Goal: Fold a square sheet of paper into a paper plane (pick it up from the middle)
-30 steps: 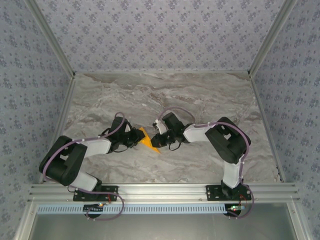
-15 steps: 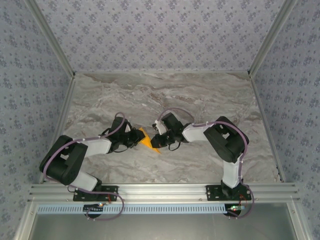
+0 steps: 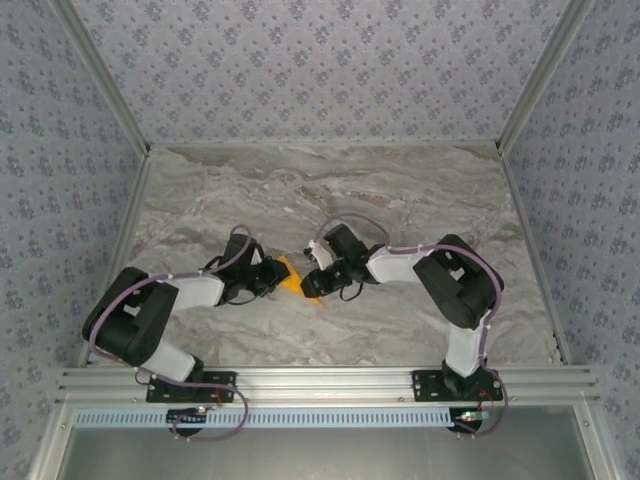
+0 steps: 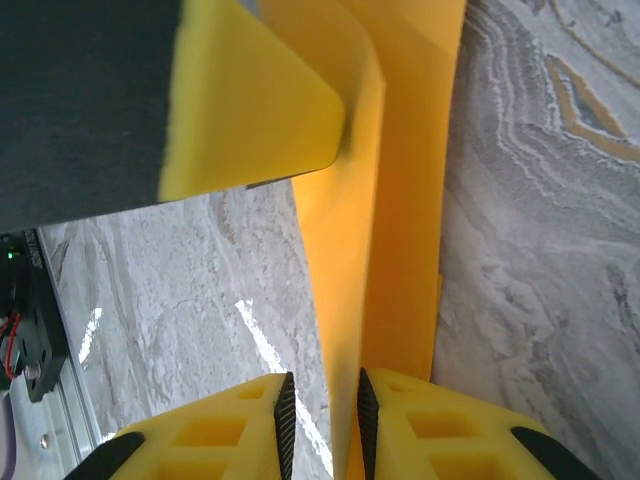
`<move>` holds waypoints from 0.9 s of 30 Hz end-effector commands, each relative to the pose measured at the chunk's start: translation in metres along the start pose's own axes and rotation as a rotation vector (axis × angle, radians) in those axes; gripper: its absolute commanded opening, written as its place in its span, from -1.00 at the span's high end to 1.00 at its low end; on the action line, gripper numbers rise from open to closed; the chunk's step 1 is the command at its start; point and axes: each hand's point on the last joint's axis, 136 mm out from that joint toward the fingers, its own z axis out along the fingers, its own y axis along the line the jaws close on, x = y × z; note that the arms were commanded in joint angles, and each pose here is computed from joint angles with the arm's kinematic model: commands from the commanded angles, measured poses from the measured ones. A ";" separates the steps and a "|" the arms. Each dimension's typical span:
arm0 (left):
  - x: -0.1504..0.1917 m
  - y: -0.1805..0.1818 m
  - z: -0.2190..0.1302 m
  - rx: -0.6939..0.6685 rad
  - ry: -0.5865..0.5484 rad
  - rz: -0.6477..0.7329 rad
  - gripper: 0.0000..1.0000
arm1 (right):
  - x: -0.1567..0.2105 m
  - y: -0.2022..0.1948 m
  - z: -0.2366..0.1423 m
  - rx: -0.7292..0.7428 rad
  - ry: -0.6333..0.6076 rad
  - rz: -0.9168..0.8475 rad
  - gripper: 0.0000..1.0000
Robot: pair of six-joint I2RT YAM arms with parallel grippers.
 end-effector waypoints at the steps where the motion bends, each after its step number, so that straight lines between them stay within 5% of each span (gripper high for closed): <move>1: -0.005 -0.005 0.004 -0.009 -0.011 0.027 0.63 | 0.009 0.001 -0.008 0.012 0.029 -0.068 0.44; 11: -0.006 -0.002 0.006 -0.022 -0.010 0.027 0.63 | 0.021 -0.009 -0.001 0.028 0.094 -0.085 0.48; 19: -0.007 -0.010 0.003 0.003 -0.004 0.045 0.63 | 0.022 -0.011 0.002 0.027 0.100 -0.061 0.88; 27: 0.003 -0.029 -0.008 0.069 0.005 0.090 0.62 | 0.019 -0.013 0.008 0.010 0.082 0.026 0.97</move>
